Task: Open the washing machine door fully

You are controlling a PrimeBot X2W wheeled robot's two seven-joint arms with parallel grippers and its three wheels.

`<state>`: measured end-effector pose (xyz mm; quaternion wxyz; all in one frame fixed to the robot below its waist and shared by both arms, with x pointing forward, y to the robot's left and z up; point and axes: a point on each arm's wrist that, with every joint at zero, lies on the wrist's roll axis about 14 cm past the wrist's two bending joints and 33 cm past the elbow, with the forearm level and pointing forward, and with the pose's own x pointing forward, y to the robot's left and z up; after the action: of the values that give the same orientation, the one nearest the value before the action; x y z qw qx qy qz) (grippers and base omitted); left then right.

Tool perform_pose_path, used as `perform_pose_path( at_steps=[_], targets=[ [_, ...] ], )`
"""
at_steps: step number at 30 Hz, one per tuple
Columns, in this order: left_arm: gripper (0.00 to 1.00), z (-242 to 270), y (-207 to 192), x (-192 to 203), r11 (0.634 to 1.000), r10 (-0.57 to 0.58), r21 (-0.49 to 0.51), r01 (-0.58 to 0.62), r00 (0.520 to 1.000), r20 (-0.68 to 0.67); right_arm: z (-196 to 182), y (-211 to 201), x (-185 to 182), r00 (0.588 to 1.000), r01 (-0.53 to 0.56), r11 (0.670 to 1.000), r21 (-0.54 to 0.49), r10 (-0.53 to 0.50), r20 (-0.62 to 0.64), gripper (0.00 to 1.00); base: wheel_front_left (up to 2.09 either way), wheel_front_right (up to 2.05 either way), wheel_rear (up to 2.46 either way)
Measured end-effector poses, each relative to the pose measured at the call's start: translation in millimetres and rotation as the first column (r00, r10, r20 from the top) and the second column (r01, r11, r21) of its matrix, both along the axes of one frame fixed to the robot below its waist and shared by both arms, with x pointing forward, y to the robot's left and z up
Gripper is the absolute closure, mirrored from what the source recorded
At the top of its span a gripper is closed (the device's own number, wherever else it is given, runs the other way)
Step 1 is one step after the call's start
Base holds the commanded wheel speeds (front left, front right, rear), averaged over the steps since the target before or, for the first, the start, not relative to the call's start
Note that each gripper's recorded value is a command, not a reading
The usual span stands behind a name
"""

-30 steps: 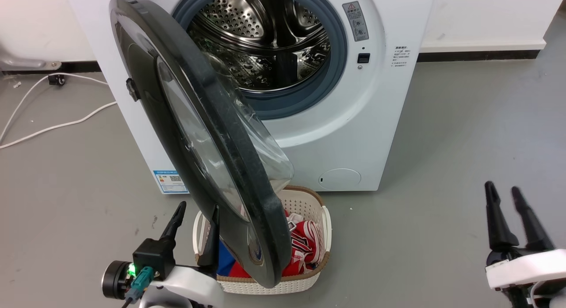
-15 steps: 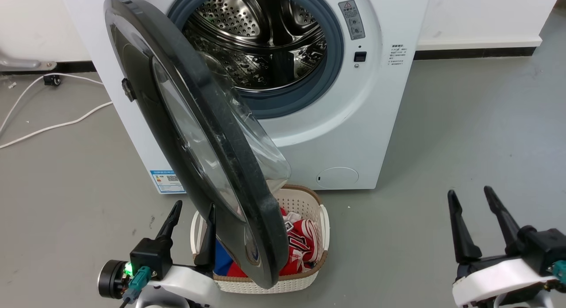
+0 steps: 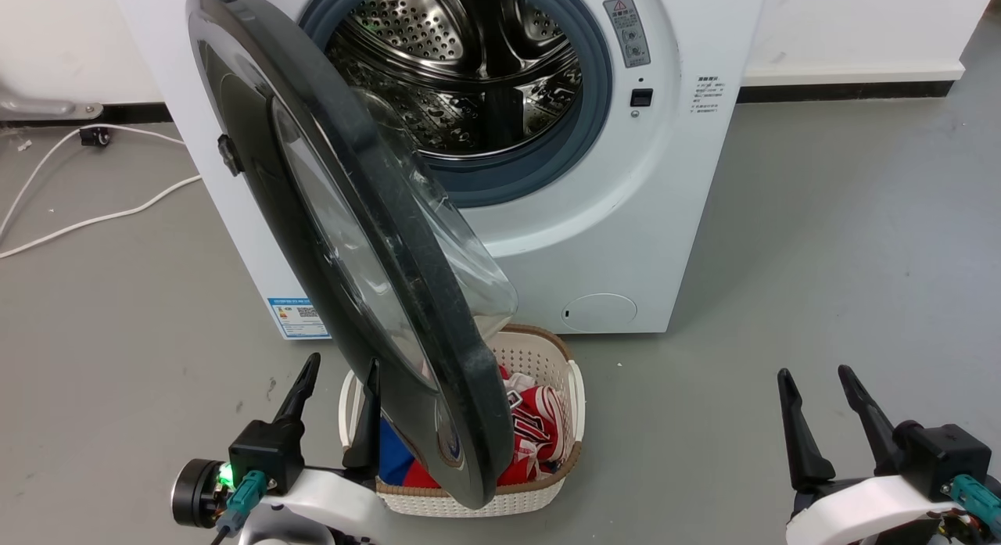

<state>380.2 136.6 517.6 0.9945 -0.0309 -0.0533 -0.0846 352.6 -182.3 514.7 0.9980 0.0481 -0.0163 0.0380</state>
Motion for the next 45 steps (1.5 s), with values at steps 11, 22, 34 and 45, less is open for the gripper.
perform_pose_path(
  at_steps=[11,22,34,45],
  targets=[
    [0.0,-0.8,2.0,0.5,1.0,0.007,0.001,-0.007,1.0,-0.002,-0.4,4.1,2.0,1.0,-0.013,1.0,-0.012,0.013,-0.002,0.0,0.0,0.0,0.0],
    [1.0,14.8,12.7,5.5,0.999,0.044,-0.019,-0.043,0.998,0.043,4.6,7.2,2.8,1.0,-0.021,1.0,-0.022,0.022,0.019,0.0,0.0,0.0,0.0],
    [1.0,143.4,24.5,8.3,0.996,0.087,-0.07,-0.063,0.906,0.414,8.4,9.8,4.3,0.999,-0.027,0.999,-0.022,0.027,0.03,0.0,0.0,0.0,0.0],
    [1.0,247.4,-20.0,-44.1,0.994,-0.046,-0.037,0.1,0.716,0.697,11.1,8.0,2.5,0.999,-0.018,1.0,-0.021,0.019,0.039,0.0,0.0,0.0,0.0]
  ],
)
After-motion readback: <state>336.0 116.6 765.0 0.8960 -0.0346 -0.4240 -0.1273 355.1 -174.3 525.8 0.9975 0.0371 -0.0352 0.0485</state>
